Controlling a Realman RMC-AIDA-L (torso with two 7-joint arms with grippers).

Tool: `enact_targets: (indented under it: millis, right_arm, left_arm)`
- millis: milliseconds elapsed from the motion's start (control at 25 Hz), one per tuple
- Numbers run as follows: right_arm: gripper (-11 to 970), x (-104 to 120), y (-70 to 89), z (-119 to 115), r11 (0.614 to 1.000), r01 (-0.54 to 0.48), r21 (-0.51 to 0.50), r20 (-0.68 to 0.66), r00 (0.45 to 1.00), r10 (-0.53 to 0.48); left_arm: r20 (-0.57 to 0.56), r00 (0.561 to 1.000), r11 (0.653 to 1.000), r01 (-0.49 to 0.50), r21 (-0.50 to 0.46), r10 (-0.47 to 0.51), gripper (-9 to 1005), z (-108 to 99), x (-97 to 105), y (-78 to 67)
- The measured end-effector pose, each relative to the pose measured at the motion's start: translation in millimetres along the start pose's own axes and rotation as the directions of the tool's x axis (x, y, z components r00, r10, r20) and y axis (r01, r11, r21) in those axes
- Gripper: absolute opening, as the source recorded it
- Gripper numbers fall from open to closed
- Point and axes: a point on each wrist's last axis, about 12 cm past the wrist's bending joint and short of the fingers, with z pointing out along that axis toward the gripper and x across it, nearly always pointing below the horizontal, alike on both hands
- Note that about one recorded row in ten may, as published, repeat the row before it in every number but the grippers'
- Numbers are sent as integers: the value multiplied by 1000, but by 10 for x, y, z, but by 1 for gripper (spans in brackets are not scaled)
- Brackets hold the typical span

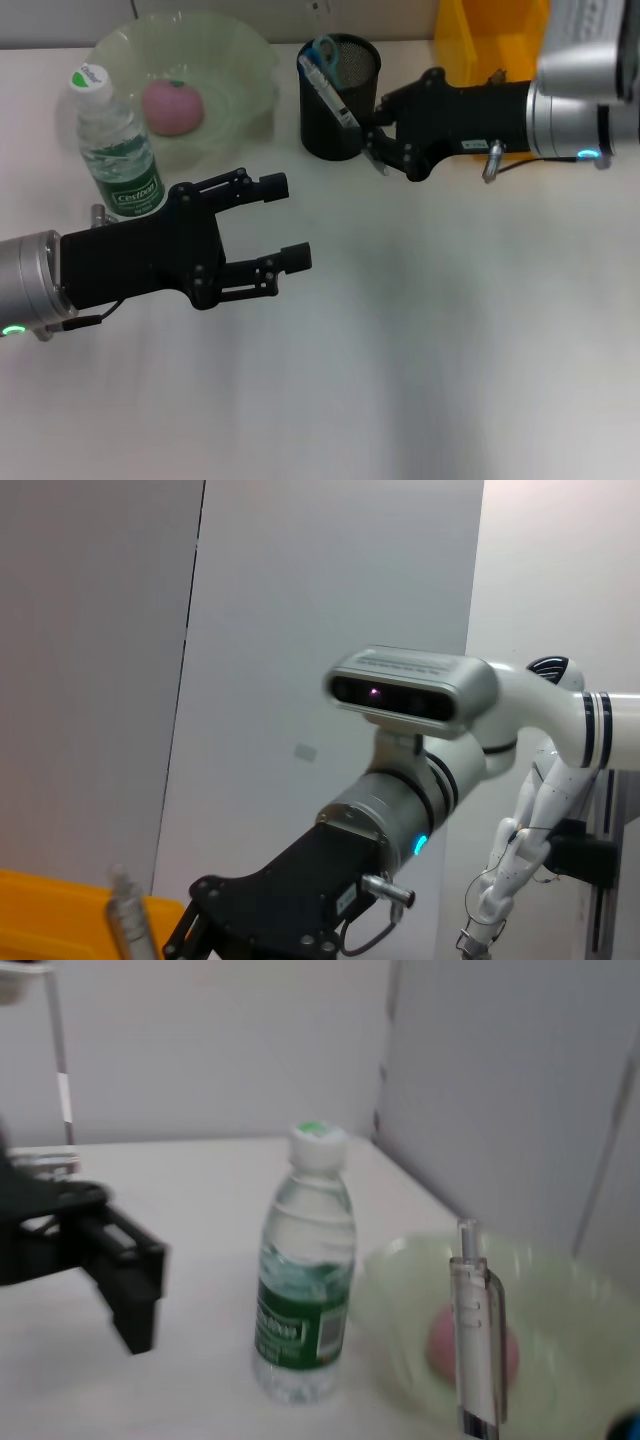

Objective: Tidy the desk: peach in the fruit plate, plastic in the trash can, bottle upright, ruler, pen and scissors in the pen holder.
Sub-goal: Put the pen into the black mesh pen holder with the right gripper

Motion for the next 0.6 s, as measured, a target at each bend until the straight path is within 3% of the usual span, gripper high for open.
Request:
enact_targets:
  millis: [40, 160, 280, 320, 360, 400, 520, 560, 600]
  right_arm:
    - [126, 33, 9, -13, 996, 88, 22, 40, 995, -89]
    - [125, 78, 12, -34, 975, 208, 78, 82, 973, -214]
    - [125, 131, 7, -44, 904, 380, 199, 120, 905, -407]
    - [125, 131, 7, -44, 904, 380, 199, 120, 905, -407]
    - [125, 162, 7, -38, 860, 442, 255, 129, 866, -484]
    - [125, 162, 7, -38, 860, 442, 255, 129, 866, -484]
    - [125, 208, 20, 1, 792, 515, 330, 130, 806, -578]
    - [125, 208, 20, 1, 792, 515, 330, 130, 806, -578]
    - [125, 236, 34, 49, 738, 566, 368, 111, 761, -639]
  left_arm:
    - [2, 1000, 1000, 1, -2, -1, 802, -1, -3, 3]
    - [6, 1000, 1000, 6, -6, -6, 802, -2, -8, 8]
    - [7, 1000, 1000, 9, -9, -9, 802, 2, -7, 11]
    - [7, 1000, 1000, 9, -9, -9, 802, 2, -7, 11]
    - [6, 1000, 1000, 10, -10, -10, 802, 4, -5, 11]
    - [7, 1000, 1000, 10, -11, -10, 802, 7, -4, 10]
    - [13, 1000, 1000, 17, -13, -17, 802, 12, -8, 11]
    - [13, 1000, 1000, 17, -13, -17, 802, 12, -8, 11]
    - [14, 1000, 1000, 18, -13, -18, 802, 13, -8, 11]
